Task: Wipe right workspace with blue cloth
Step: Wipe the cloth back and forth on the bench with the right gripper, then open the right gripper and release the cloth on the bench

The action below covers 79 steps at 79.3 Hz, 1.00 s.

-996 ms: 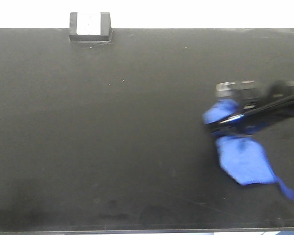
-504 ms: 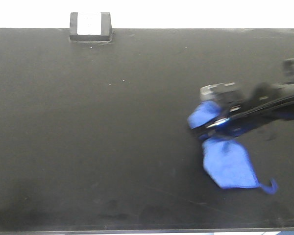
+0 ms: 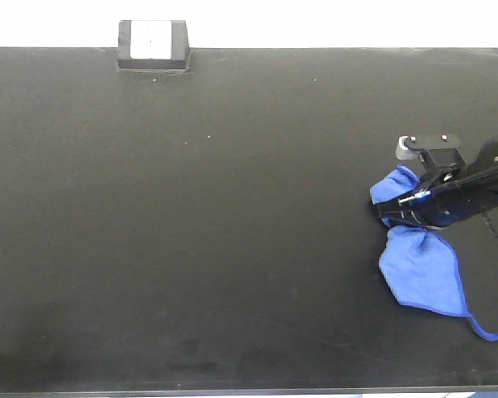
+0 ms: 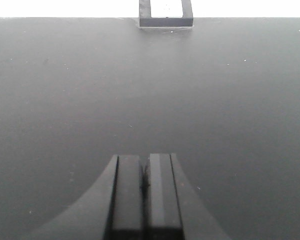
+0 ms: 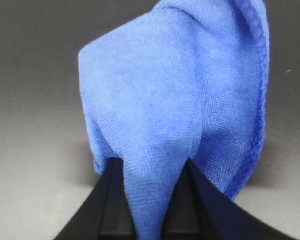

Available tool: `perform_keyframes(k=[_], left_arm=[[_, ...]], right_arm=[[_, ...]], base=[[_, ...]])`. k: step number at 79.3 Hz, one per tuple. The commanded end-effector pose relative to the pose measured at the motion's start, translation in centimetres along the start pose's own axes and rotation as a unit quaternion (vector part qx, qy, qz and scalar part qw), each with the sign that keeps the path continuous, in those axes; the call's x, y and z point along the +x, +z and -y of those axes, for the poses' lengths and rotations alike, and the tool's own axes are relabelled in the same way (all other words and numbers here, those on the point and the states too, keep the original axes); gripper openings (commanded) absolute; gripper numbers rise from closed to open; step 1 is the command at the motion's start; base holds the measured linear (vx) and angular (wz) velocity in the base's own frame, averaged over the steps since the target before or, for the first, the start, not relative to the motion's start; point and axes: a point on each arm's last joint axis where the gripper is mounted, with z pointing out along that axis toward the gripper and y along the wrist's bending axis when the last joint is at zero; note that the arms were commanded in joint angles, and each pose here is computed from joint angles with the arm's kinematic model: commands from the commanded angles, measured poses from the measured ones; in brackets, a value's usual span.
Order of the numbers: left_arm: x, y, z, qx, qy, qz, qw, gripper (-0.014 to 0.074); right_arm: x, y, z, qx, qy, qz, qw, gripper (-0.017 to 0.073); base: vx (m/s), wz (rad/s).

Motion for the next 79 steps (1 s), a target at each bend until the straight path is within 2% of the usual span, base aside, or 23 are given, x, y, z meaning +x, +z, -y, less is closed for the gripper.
perform_keyframes(k=[1, 11, 22, 29, 40, 47, 54, 64, 68, 71, 79], left_arm=[[-1.6, -0.4, 0.2, 0.009, 0.0, 0.06, 0.998, -0.0006], [-1.6, -0.4, 0.2, 0.009, 0.0, 0.06, 0.998, -0.0006], [-1.6, -0.4, 0.2, 0.009, 0.0, 0.06, 0.998, -0.0006], [-1.6, -0.4, 0.2, 0.009, 0.0, 0.06, 0.998, -0.0006], [-1.6, -0.4, 0.2, 0.009, 0.0, 0.06, 0.998, -0.0006], [-1.6, -0.4, 0.2, 0.009, 0.0, 0.06, 0.998, -0.0006], [-1.6, -0.4, 0.2, 0.009, 0.0, 0.06, 0.998, -0.0006], [-1.6, -0.4, 0.2, 0.009, 0.0, 0.06, 0.998, -0.0006], [-1.6, -0.4, 0.2, 0.009, 0.0, 0.06, 0.998, -0.0006], [-1.6, -0.4, 0.2, 0.009, 0.0, 0.06, 0.998, -0.0006], [-1.6, -0.4, 0.2, 0.009, 0.0, 0.06, 0.998, -0.0006]], right_arm=[[-0.1, -1.5, 0.0, 0.0, -0.018, 0.004, 1.0, 0.0248], [-0.4, -2.9, -0.1, 0.0, -0.01, 0.023, 1.0, 0.0435], [-0.6, -5.4, -0.5, 0.0, -0.014, 0.053, 0.998, 0.0571], [-0.7, -7.5, -0.8, 0.001, -0.019, 0.082, 0.996, 0.0597], [-0.2, -11.6, -1.5, -0.002, -0.029, 0.123, 0.992, 0.0575], [0.9, -14.9, -2.2, -0.008, -0.039, 0.145, 0.989, 0.0529], [2.4, -18.3, -2.9, -0.012, -0.049, 0.177, 0.983, 0.0434], [5.3, -23.1, -3.9, -0.015, -0.045, 0.24, 0.97, 0.0209], [6.6, -25.0, -4.3, -0.015, -0.044, 0.273, 0.961, 0.0106], [7.9, -26.7, -4.6, -0.014, -0.042, 0.309, 0.95, 0.0004], [10.4, -29.6, -5.2, -0.011, -0.039, 0.381, 0.924, -0.0011]], base=[[0.0, 0.0], [0.0, 0.0], [0.0, 0.0], [0.0, 0.0], [0.0, 0.0], [0.0, 0.0], [0.0, 0.0], [0.0, 0.0], [0.0, 0.0], [0.0, 0.0], [0.0, 0.0]])
